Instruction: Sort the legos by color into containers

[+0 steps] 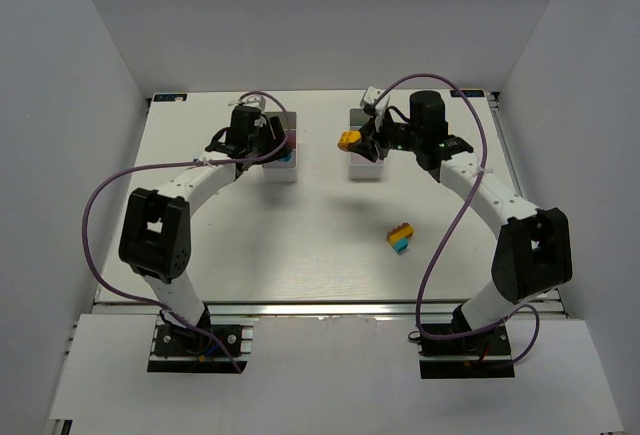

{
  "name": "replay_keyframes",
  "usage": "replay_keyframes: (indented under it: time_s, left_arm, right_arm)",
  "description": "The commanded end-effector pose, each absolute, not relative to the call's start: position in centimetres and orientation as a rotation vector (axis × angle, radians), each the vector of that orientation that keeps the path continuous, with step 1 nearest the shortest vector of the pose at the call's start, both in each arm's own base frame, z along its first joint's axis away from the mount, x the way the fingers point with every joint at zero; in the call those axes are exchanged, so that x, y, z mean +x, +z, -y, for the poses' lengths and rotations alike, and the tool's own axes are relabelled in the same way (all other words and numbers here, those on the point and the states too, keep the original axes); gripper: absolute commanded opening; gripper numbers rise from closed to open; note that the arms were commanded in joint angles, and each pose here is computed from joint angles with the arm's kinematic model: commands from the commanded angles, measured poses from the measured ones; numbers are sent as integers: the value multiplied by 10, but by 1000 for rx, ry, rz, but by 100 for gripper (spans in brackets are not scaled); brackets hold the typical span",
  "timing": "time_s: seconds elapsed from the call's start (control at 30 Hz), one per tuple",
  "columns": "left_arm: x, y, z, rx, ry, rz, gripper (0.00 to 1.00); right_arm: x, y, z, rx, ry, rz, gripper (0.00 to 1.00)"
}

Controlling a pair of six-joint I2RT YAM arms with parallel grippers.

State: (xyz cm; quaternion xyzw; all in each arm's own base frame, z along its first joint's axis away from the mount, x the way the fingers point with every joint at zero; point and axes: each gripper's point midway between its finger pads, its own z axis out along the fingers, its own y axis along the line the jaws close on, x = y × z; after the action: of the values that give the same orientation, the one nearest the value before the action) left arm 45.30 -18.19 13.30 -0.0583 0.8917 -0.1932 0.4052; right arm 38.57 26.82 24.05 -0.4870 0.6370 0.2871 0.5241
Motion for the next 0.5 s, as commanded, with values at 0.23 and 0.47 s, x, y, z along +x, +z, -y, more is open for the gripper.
replay_keyframes:
  time_s: [0.23, 0.47]
  left_arm:
    - [462, 142, 180, -157, -416, -2209, 55]
    - [464, 139, 177, -178, -387, -2206, 60]
  right_arm:
    - [378, 268, -267, -1154, 695, -1437, 2]
    - [378, 266, -264, -1148, 700, -1443, 2]
